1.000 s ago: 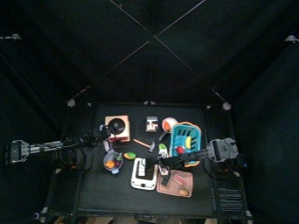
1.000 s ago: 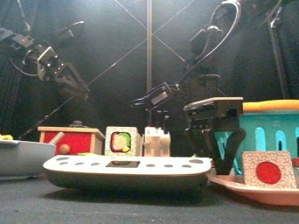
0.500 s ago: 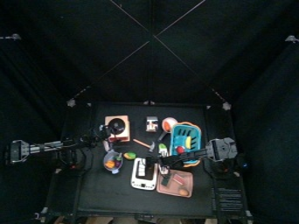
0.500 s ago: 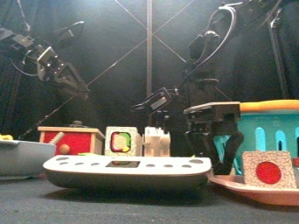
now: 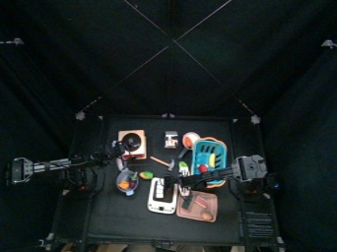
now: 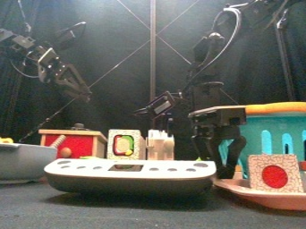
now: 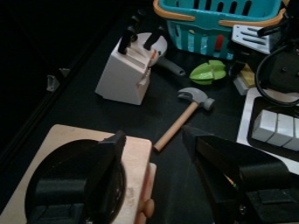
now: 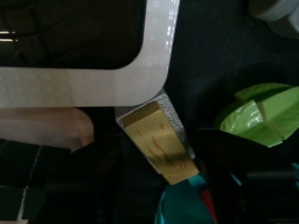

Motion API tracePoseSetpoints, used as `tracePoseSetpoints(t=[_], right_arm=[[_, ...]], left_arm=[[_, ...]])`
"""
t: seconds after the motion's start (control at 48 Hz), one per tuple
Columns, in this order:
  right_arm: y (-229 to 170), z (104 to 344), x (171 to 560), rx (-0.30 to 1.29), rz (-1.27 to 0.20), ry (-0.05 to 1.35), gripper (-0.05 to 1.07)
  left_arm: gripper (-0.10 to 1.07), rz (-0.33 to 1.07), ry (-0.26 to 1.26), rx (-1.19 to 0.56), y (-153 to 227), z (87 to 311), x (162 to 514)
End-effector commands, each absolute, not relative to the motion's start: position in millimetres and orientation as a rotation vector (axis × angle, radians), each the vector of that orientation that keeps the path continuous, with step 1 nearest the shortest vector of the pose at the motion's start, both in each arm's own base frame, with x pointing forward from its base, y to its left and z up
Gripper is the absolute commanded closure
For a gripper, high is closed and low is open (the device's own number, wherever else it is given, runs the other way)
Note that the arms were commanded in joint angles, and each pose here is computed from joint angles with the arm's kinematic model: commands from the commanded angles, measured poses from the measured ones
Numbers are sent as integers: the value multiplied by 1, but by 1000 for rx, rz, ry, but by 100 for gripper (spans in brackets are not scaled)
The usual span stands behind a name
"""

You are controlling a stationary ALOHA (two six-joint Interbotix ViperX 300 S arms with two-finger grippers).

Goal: Grab egg sushi

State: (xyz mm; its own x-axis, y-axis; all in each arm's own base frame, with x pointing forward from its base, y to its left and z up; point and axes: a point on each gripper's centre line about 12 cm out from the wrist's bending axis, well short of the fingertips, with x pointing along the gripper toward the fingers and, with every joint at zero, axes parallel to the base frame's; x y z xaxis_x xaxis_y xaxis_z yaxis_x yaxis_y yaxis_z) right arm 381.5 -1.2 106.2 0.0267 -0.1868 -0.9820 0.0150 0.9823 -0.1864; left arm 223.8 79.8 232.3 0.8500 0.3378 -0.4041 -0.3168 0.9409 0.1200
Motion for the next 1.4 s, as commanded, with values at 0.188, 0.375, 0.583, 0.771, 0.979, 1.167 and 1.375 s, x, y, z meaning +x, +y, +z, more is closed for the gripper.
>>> tracePoseSetpoints(t=[0.188,0.375,0.583,0.771,0.979,1.167,1.375], right_arm=[[-4,124,386,-122,-172,1504,33],[-4,144,391,-108,-193,1488,33],[-5,159,399,-104,-206,1483,33],[-3,167,404,-87,-206,1463,33],[-4,168,404,-86,-209,1469,33],[-7,174,404,-59,-234,1451,33],[-7,190,402,-18,-272,1404,33]], left_arm=[[7,345,421,49,80,237,226],[7,342,420,49,80,237,226],[7,344,420,49,80,237,226],[7,343,422,49,80,237,226],[7,343,422,49,80,237,226],[7,337,412,49,79,240,227],[7,317,380,54,74,247,226]])
